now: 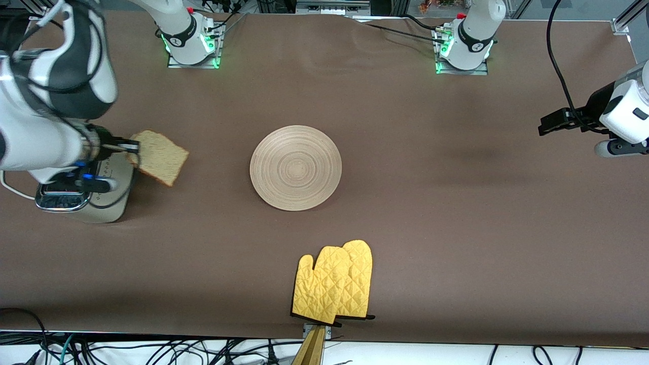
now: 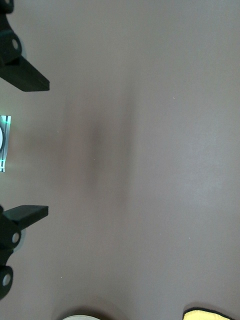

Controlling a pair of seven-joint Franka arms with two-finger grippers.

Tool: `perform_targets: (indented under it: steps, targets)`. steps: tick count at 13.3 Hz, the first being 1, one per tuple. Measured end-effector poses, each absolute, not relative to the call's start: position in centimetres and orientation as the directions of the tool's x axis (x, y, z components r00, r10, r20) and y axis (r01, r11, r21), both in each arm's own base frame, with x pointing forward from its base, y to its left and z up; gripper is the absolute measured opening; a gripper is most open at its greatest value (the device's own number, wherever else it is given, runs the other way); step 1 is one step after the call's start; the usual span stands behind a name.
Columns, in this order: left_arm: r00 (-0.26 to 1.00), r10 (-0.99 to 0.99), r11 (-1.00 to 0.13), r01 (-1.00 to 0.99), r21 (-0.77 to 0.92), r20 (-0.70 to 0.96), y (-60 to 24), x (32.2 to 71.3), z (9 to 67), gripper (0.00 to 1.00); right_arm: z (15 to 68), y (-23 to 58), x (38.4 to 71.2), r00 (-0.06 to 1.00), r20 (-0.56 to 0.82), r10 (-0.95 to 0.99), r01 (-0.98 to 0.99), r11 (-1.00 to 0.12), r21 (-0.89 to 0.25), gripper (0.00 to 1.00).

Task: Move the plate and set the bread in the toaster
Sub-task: 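Lift the bread slice with the right gripper over the toaster, then lower the bread slice into the toaster slot with the right gripper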

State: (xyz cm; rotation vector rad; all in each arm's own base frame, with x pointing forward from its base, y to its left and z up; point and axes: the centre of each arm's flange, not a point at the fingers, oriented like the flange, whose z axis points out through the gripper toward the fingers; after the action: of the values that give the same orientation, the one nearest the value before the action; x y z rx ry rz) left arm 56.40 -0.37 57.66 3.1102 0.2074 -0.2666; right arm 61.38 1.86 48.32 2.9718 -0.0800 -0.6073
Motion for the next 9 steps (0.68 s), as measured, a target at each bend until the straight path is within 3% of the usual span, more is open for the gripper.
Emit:
perform_targets:
  steps: [4,9]
  targets:
    - [0.976,0.134,-0.991,0.136,0.001,-0.172,-0.2,56.4,57.6,1.0,50.2,-8.4,60.3,0.914,-0.405,0.006,0.066,-0.989,0.133,0.02]
    - [0.976,0.134,-0.991,0.136,0.001,-0.174,-0.2,56.5,57.5,1.0,51.2,-15.5,59.7,0.912,-0.404,0.066,0.155,-0.97,0.19,0.02]
